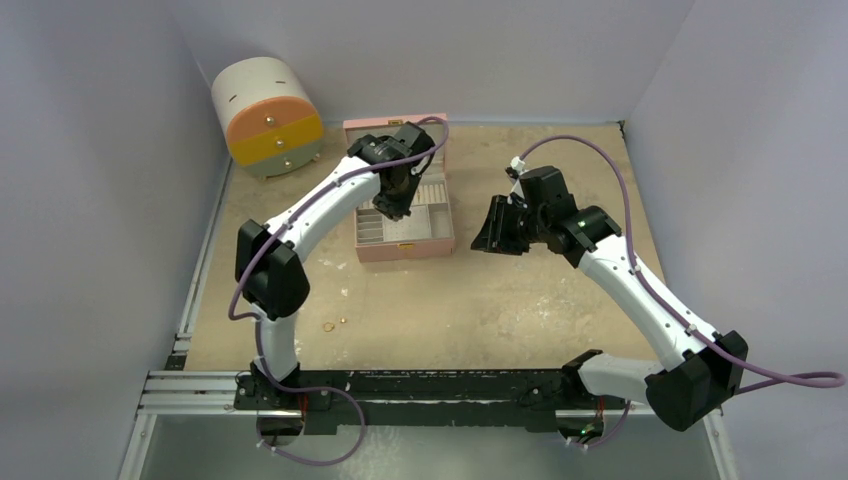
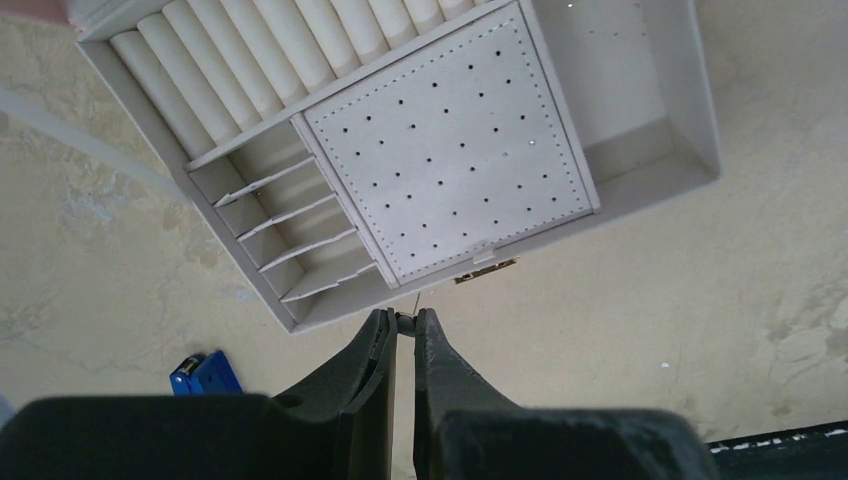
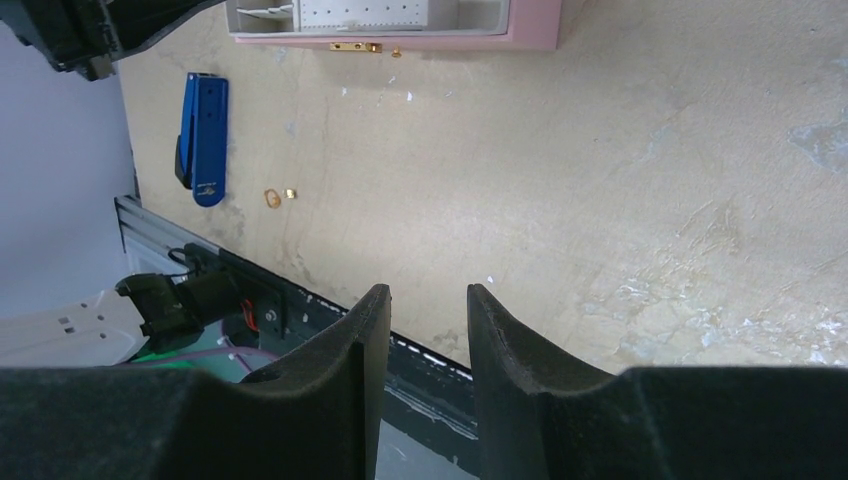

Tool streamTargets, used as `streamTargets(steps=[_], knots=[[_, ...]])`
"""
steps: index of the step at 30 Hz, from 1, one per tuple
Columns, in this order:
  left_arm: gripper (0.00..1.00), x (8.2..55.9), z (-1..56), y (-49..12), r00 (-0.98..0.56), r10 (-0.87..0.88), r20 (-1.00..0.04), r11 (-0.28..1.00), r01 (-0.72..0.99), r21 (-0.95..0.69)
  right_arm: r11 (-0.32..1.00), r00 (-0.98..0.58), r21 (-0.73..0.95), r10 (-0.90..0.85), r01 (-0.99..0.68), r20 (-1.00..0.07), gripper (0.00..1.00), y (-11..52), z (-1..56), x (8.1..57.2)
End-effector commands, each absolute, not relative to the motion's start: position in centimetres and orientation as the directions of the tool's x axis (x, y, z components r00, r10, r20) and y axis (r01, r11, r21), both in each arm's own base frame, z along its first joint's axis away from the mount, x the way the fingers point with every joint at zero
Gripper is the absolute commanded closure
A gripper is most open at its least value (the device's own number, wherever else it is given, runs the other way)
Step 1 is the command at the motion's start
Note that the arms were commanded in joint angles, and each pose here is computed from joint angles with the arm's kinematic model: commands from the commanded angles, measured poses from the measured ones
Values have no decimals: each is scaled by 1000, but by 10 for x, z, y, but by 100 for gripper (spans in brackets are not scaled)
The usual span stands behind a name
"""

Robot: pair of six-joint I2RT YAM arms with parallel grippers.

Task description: Organize the mixed jewelry

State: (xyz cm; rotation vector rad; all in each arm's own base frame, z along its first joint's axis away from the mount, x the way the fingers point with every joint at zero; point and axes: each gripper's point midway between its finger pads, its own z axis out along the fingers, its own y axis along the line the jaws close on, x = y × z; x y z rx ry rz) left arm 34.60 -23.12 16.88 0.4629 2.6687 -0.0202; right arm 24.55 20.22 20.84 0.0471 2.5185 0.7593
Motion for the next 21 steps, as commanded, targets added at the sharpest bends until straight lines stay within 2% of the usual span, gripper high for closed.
streamTargets(steps=[1, 21], knots=[[100, 353, 170, -225, -847, 323, -422, 946, 306, 109, 845, -860, 523, 179, -114, -478, 63, 200, 215, 248], [100, 368, 125, -225, -871, 343, -351, 939, 312, 142, 841, -864, 528, 177, -116, -471, 63, 199, 211, 243]])
